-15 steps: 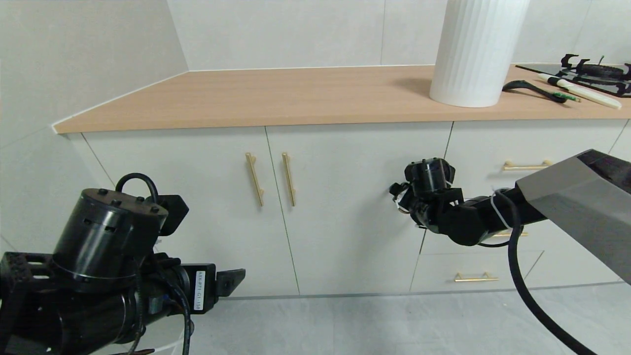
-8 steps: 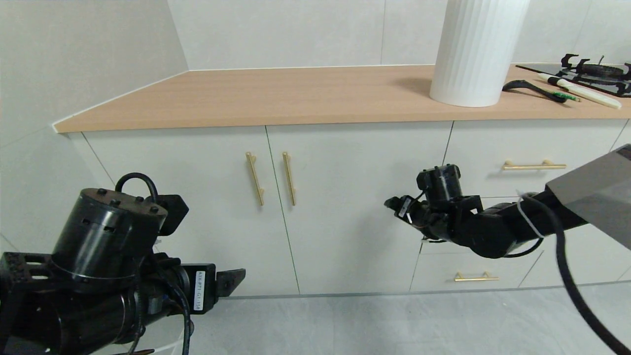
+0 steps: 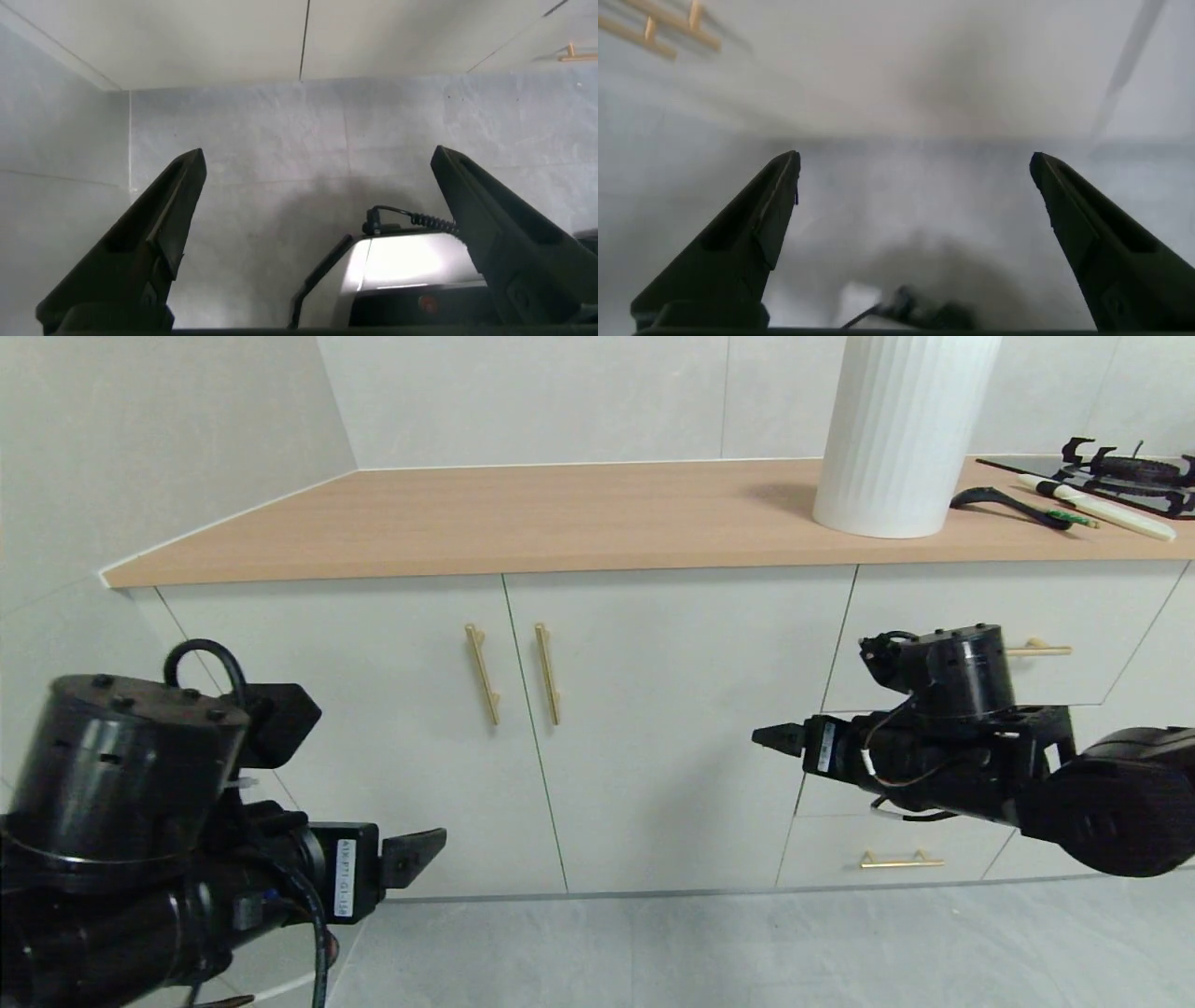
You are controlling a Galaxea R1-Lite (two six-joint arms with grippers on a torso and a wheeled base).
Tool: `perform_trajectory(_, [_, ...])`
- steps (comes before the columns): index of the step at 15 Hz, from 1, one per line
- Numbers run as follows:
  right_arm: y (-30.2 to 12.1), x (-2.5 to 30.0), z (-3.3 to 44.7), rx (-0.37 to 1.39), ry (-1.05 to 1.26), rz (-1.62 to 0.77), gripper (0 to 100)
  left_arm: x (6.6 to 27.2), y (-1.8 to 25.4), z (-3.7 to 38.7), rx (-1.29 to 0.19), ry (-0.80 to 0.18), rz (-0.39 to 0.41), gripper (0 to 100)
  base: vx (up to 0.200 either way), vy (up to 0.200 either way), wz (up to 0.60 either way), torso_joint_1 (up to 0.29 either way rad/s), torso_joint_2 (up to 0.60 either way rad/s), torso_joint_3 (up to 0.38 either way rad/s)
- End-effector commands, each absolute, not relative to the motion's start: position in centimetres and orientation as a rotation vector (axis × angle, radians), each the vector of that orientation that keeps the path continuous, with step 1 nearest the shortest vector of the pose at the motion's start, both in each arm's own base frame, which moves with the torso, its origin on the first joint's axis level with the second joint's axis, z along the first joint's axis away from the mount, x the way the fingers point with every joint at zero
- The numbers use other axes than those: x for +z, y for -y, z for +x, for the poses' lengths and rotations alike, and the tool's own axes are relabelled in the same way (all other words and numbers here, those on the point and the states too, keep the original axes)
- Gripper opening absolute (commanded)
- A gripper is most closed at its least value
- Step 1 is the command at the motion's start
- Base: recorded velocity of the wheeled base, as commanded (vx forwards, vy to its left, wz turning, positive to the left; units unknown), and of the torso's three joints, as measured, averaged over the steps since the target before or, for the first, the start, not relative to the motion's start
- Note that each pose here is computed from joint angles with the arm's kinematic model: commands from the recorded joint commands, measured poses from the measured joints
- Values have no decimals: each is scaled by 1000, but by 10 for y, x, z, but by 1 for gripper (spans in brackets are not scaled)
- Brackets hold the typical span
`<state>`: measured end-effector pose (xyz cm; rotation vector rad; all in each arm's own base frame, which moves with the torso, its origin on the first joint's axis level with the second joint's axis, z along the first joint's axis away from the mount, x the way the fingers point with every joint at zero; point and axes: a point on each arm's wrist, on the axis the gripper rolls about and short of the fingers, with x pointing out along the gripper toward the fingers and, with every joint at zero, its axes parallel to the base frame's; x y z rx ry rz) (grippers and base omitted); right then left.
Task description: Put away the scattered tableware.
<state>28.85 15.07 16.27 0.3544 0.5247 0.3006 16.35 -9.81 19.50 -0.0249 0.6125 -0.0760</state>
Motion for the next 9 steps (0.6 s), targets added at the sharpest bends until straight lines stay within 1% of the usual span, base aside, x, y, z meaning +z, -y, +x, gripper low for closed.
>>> perform_trajectory(1, [-126,205,246,266,-368,321,100,224,73,138,-68,-458,-34,100,0,0,0,0,0,0])
perform_trajectory(2, [-114,220,225,262,-301,301,100,231,64,130,-59,-413,-33,100,0,0,0,0,0,0])
perform_trajectory(4, [-88,236,185,234,-195,261,100,239,50,110,-52,-344,-43,100,0,0,0,0,0,0])
perform_trajectory(5, [-74,240,163,205,-142,233,100,241,40,97,-35,-298,-62,100,0,0,0,0,0,0])
perform_trajectory(6, [-61,241,142,171,-89,204,100,243,29,83,-8,-250,-62,100,0,0,0,0,0,0])
perform_trajectory(9, [-21,237,71,101,95,149,100,244,3,36,67,-86,-35,100,0,0,0,0,0,0])
